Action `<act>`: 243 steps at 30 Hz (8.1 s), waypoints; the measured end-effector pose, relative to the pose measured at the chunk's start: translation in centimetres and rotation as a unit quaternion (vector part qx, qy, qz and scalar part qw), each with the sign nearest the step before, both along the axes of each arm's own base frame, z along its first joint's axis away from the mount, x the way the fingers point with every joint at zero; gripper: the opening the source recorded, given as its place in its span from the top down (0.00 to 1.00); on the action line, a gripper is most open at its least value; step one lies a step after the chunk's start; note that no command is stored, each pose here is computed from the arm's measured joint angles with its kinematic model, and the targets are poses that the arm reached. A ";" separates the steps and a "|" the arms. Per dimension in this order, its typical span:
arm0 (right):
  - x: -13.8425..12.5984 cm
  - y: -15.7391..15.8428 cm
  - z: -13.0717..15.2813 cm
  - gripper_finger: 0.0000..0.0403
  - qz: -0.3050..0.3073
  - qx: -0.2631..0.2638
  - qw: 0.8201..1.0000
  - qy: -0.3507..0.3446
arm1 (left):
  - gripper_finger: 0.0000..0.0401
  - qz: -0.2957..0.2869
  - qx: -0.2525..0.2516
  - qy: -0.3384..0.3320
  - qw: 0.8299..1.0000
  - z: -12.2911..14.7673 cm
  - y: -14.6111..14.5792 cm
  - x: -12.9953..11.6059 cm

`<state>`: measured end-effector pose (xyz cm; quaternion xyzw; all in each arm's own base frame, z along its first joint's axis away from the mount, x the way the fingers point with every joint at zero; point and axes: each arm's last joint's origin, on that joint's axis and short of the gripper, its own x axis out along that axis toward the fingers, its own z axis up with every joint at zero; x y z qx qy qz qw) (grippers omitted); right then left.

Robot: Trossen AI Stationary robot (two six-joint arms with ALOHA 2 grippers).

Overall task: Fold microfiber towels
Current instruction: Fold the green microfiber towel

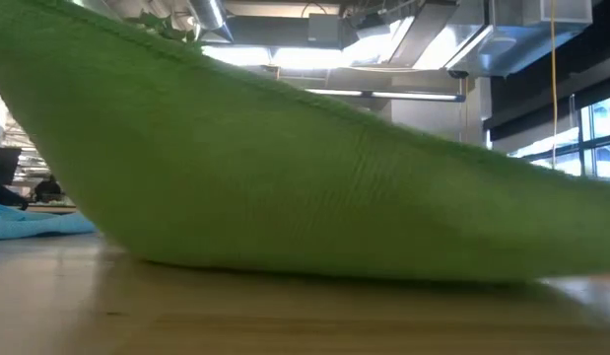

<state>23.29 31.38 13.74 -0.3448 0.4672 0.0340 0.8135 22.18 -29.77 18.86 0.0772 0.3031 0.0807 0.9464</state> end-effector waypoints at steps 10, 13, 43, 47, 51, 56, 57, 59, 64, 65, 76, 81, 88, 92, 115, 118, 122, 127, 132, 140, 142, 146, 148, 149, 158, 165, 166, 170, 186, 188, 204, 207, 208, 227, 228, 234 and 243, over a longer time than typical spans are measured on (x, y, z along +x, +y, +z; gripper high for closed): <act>0.0 1.1 2.1 0.99 0.002 0.041 0.998 0.048 | 1.00 0.000 -0.010 -0.008 1.000 0.1 -0.2 0.1; -0.1 0.9 2.1 0.99 0.001 0.027 0.998 0.051 | 1.00 0.000 -0.009 -0.009 1.000 0.1 -0.2 0.1; 6.0 -15.0 -0.2 0.98 -0.200 -0.254 0.946 0.019 | 1.00 0.183 0.200 0.087 0.959 0.2 10.4 3.8; 7.2 -16.4 0.6 0.98 -0.200 -0.206 0.957 0.034 | 1.00 0.199 0.194 0.103 0.955 0.2 11.0 3.6; 8.8 -18.3 1.9 0.98 -0.191 -0.132 0.971 0.062 | 1.00 0.203 0.201 0.109 0.952 0.2 11.2 3.6; 10.0 -21.1 3.4 0.98 -0.186 -0.058 0.977 0.086 | 1.00 0.218 0.199 0.113 0.949 0.2 12.0 4.1; 10.1 -21.7 3.6 0.98 -0.191 -0.049 0.976 0.090 | 1.00 0.223 0.198 0.116 0.948 0.2 12.3 4.3; 10.2 -22.7 3.8 0.98 -0.202 -0.036 0.974 0.100 | 1.00 0.232 0.194 0.128 0.945 0.2 12.9 4.6; 10.4 -24.6 3.6 0.98 -0.224 -0.010 0.966 0.125 | 1.00 0.254 0.193 0.154 0.935 0.0 14.6 5.3; 10.5 -24.9 3.5 0.98 -0.227 -0.005 0.966 0.125 | 1.00 0.257 0.193 0.158 0.934 -0.1 14.9 5.4; 9.4 -26.4 1.1 0.98 -0.225 -0.015 0.963 0.148 | 1.00 0.279 0.187 0.174 0.926 -2.9 16.8 4.8; 9.4 -26.7 0.4 0.98 -0.217 -0.013 0.966 0.138 | 1.00 0.287 0.178 0.168 0.926 -3.4 17.3 5.0; 9.6 -27.4 0.3 0.98 -0.216 -0.013 0.967 0.135 | 1.00 0.304 0.178 0.163 0.922 -3.4 18.2 5.5; 9.7 -28.0 0.3 0.98 -0.224 -0.013 0.965 0.137 | 1.00 0.313 0.173 0.162 0.920 -3.4 18.8 5.8; 9.9 -30.1 1.2 0.98 -0.236 -0.011 0.964 0.124 | 1.00 0.317 0.201 0.154 0.914 -4.0 19.3 5.2; 10.2 -30.8 1.2 0.98 -0.244 0.006 0.963 0.117 | 1.00 0.324 0.190 0.166 0.912 -5.3 20.0 4.6; 10.4 -31.7 1.1 0.98 -0.242 0.027 0.963 0.117 | 1.00 0.328 0.172 0.169 0.913 -6.7 20.4 3.9; 10.6 -32.7 1.0 0.98 -0.241 0.081 0.960 0.118 | 1.00 0.335 0.163 0.164 0.913 -7.3 20.6 3.5; 10.8 -33.8 1.0 0.92 -0.251 0.103 0.956 0.111 | 0.98 0.340 0.158 0.157 0.913 -7.2 20.6 3.6; 10.7 -34.4 1.0 0.72 -0.271 0.087 0.953 0.104 | 0.79 0.348 0.150 0.147 0.914 -7.1 20.4 3.6; 10.6 -34.4 1.0 0.69 -0.283 0.083 0.950 0.103 | 0.76 0.351 0.150 0.145 0.913 -7.0 20.2 3.4; 10.1 -34.5 1.0 0.66 -0.305 0.069 0.942 0.118 | 0.75 0.351 0.152 0.151 0.912 -7.0 19.8 2.8; 9.8 -34.4 1.0 0.67 -0.307 0.065 0.941 0.129 | 0.75 0.347 0.154 0.153 0.912 -6.9 19.5 2.6; 9.8 -34.3 1.0 0.67 -0.305 0.064 0.941 0.132 | 0.76 0.344 0.156 0.154 0.913 -6.9 19.4 2.6; 9.3 -32.9 1.2 0.74 -0.241 0.106 0.947 0.186 | 0.76 0.322 0.159 0.161 0.919 -6.1 18.0 2.1; 8.5 -32.7 4.5 0.76 -0.250 0.053 0.959 0.124 | 0.77 0.309 0.183 0.096 0.928 -3.5 16.1 2.1; 8.4 -32.7 5.0 0.76 -0.250 0.060 0.960 0.113 | 0.77 0.308 0.181 0.094 0.929 -3.4 16.0 2.1; 8.0 -31.5 6.4 0.76 -0.209 0.180 0.954 0.114 | 0.77 0.277 0.145 0.103 0.944 -3.7 14.8 2.6; 6.1 -21.1 3.7 0.75 0.075 0.405 0.908 -0.073 | 0.76 0.068 0.189 0.130 0.971 -4.6 10.4 2.2; 5.9 -20.5 3.2 0.75 0.083 0.424 0.897 -0.096 | 0.76 0.072 0.171 0.152 0.971 -5.1 11.5 2.9; 5.3 -19.9 0.9 0.75 0.065 0.438 0.894 -0.070 | 0.87 0.067 -0.073 0.215 0.972 -6.0 13.2 5.6; 4.9 -19.5 0.7 0.75 0.053 0.446 0.892 -0.052 | 0.89 0.075 -0.140 0.168 0.973 -5.7 12.5 6.4; 4.8 -19.2 0.6 0.75 0.052 0.447 0.892 -0.045 | 0.89 0.075 -0.161 0.148 0.973 -5.6 12.2 6.8; 0.3 -14.3 -0.4 0.75 -0.110 0.237 0.952 -0.158 | 0.90 0.048 0.042 0.146 0.987 -1.3 12.6 6.7; 0.5 -14.7 -0.2 0.75 -0.138 0.201 0.949 -0.199 | 0.90 0.057 0.044 0.153 0.986 -1.2 12.8 6.5; 2.5 -17.7 0.6 0.75 -0.224 0.115 0.919 -0.302 | 0.90 0.068 -0.031 0.169 0.983 -3.5 13.9 6.3; 5.5 -23.4 -1.9 0.75 -0.252 0.265 0.918 -0.156 | 0.90 0.067 -0.082 0.155 0.982 -5.9 14.5 5.3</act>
